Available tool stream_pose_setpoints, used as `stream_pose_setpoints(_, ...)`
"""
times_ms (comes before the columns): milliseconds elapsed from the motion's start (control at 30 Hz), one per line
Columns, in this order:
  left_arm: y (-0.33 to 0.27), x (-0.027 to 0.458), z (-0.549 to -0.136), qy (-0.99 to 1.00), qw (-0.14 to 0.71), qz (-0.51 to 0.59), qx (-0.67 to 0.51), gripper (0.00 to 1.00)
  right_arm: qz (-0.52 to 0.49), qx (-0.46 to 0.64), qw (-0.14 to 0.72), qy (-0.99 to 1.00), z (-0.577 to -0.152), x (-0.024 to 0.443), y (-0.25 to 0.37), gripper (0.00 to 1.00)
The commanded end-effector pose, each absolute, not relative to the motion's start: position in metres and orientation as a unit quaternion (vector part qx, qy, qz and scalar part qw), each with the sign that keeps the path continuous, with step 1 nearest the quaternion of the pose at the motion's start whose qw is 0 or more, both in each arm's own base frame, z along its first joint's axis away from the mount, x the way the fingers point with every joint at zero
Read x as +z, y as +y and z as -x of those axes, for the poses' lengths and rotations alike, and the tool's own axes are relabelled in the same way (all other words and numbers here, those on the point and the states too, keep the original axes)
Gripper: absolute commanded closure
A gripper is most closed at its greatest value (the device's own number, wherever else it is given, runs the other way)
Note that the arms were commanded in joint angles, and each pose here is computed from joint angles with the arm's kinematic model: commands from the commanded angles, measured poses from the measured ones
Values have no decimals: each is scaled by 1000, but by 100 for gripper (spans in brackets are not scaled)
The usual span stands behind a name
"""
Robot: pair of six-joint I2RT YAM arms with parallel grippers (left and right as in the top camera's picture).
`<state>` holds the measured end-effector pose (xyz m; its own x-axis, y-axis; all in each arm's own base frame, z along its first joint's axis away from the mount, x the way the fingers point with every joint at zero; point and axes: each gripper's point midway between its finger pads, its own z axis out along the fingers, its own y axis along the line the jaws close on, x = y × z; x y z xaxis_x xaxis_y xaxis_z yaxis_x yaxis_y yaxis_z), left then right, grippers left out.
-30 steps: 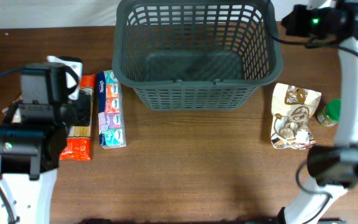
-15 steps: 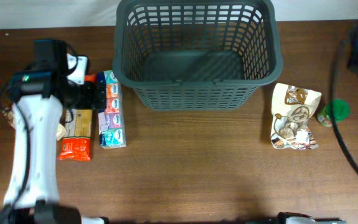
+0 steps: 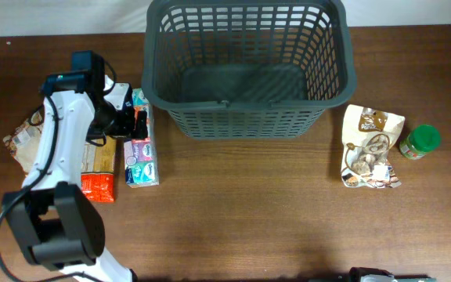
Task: Pack container
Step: 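Grasp the Kleenex tissue-pack strip with the left gripper and lift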
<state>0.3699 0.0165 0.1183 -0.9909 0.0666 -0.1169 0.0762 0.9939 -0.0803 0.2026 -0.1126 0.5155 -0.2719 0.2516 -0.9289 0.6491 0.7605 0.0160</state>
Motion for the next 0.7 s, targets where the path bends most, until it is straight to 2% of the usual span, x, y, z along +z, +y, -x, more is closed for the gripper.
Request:
stream_pose_setpoints(0,16,96,-372,997,29,-44,-51,0,-305,-208,505,780,-211,506,-120,1)
stream_pose_setpoints(667,10,36,-393,996,8,-58,-71,0,-288,-229,422,828,-284,458,-128,1)
